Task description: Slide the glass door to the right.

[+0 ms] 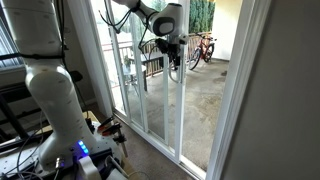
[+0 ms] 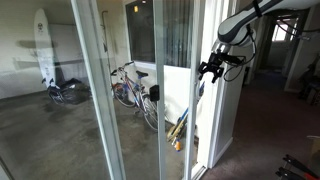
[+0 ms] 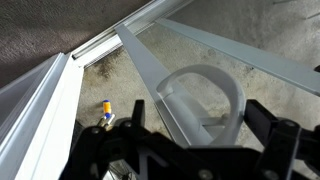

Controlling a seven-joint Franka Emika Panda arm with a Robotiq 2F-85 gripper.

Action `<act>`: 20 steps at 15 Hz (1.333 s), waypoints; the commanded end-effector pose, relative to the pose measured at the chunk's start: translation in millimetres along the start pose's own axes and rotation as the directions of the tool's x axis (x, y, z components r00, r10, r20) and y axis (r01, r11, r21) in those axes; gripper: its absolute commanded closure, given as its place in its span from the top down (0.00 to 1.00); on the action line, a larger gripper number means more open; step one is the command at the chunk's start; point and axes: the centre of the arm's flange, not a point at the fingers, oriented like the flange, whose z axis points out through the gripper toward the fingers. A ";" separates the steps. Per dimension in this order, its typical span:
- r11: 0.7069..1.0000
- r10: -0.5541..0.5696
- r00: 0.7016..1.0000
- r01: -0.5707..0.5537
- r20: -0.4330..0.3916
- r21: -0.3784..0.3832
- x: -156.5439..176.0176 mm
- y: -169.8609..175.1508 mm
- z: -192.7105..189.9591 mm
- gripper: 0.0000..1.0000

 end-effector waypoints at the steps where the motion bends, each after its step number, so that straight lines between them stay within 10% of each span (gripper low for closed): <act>1: 1.000 0.017 1.000 -0.017 -0.016 0.016 -2.9 17.8 -0.3 1.00; 20: 0.963 0.205 0.979 -0.202 -0.001 0.177 -5.2 35.1 18.1 1.00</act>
